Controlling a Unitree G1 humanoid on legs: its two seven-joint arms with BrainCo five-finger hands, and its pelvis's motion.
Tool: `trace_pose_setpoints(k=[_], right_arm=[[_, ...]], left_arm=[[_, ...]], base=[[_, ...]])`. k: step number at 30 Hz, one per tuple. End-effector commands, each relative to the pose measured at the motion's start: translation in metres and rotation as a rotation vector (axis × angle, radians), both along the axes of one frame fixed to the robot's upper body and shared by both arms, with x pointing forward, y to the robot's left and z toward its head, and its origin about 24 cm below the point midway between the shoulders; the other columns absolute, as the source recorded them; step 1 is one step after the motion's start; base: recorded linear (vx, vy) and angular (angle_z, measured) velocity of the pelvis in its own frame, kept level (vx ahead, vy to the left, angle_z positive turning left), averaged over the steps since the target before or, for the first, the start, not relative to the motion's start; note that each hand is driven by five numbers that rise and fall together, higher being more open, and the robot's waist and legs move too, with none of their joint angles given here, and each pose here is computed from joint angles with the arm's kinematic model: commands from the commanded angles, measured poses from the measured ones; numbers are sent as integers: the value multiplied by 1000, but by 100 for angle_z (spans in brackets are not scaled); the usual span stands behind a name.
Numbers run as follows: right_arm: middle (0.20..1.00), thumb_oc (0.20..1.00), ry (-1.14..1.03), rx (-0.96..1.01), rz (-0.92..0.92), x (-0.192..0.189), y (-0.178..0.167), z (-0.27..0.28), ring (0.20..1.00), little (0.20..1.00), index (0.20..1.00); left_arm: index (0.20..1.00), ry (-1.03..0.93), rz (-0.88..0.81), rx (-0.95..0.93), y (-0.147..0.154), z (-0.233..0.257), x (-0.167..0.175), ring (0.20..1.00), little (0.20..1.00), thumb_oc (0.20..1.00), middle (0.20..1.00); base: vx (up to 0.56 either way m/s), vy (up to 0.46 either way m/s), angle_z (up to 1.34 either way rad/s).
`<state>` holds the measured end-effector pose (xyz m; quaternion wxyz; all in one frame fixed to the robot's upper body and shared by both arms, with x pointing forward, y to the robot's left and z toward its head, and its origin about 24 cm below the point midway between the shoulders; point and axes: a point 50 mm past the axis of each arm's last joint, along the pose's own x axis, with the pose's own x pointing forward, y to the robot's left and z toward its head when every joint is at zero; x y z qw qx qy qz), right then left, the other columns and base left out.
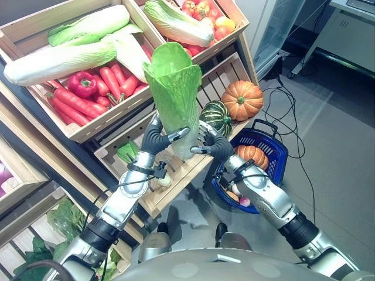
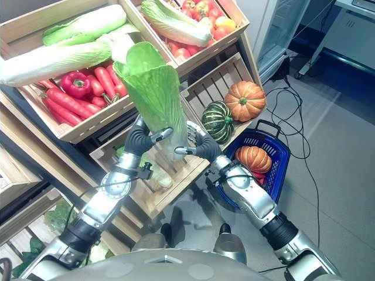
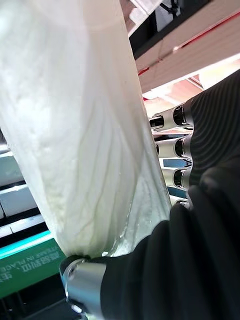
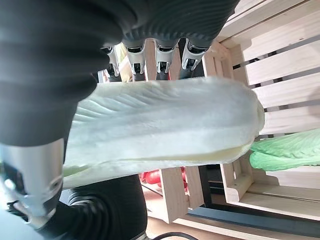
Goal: Pick up fruits and vegetables into the basket
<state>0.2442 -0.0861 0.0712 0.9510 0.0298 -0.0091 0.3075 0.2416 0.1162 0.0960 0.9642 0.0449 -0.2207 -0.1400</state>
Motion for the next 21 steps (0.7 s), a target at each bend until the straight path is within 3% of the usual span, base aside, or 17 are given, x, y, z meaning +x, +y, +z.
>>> trace_pose_setpoints(k=[1, 11, 21], right_arm=[[1000, 1000, -116, 158, 53, 3, 20, 32, 1000, 1000, 1000], [1000, 1000, -69, 154, 152, -1, 35, 30, 1000, 1000, 1000], [1000, 1000, 14, 29, 268, -5, 51, 10, 1000, 1000, 1000]], left_arm=[[200, -125, -77, -85, -13, 29, 3, 200, 200, 200, 200], [200, -147, -147, -93, -31, 35, -2, 200, 200, 200, 200], [200, -308, -190, 61, -50, 44, -9, 200, 200, 200, 200]], base=[[0, 0, 0], [-5, -10, 2], [0, 0, 0]])
